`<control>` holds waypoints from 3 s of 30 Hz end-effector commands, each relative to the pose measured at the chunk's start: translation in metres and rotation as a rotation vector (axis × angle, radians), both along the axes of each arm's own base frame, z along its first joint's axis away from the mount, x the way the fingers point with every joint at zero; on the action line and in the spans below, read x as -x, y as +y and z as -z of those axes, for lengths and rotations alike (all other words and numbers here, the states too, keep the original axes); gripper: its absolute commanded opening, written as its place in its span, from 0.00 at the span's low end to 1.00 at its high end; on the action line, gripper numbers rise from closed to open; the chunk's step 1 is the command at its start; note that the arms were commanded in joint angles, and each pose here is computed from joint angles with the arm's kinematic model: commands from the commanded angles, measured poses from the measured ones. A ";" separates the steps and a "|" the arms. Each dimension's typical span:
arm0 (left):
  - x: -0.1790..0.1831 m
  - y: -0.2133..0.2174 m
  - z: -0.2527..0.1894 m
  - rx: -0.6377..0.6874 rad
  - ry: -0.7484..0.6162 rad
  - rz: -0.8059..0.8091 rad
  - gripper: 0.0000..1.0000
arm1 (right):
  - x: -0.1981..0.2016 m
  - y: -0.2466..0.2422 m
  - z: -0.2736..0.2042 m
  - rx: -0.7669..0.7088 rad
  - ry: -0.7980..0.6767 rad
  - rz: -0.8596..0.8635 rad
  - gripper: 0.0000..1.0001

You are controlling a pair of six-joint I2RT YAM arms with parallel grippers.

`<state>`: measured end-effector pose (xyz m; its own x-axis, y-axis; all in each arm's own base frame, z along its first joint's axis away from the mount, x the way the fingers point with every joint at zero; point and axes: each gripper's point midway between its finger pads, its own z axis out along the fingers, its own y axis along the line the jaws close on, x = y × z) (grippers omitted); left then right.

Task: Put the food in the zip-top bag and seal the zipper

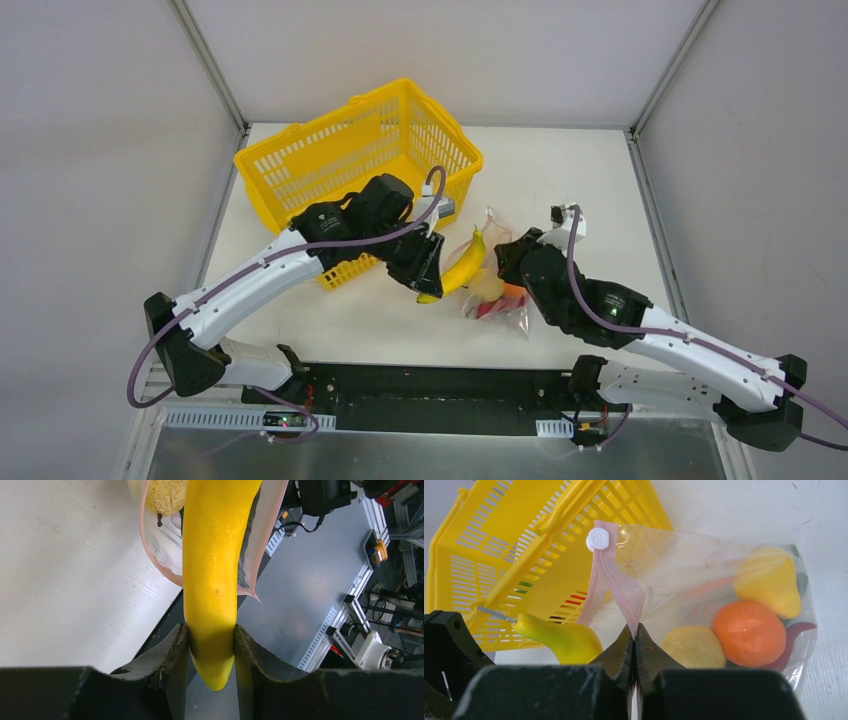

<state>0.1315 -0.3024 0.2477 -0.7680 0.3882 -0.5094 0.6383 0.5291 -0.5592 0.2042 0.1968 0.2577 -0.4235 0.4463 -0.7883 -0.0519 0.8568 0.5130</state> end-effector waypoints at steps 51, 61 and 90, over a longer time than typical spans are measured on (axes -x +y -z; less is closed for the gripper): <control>-0.042 -0.056 -0.014 -0.013 -0.048 -0.126 0.55 | 0.002 0.009 -0.020 -0.211 -0.051 -0.038 0.03; -0.036 -0.028 -0.061 0.110 -0.212 -0.180 0.57 | -0.002 0.008 -0.015 -0.213 -0.037 -0.024 0.03; -0.058 -0.043 -0.005 0.018 -0.155 -0.266 0.00 | 0.003 0.008 -0.023 -0.191 -0.058 -0.103 0.03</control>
<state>0.1835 -0.3345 0.2118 -0.8158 0.1871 -0.5472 0.4868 0.7329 -0.4752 0.2029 0.2033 0.2549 -0.4618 0.5288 -0.7121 -0.0939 0.7691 0.6321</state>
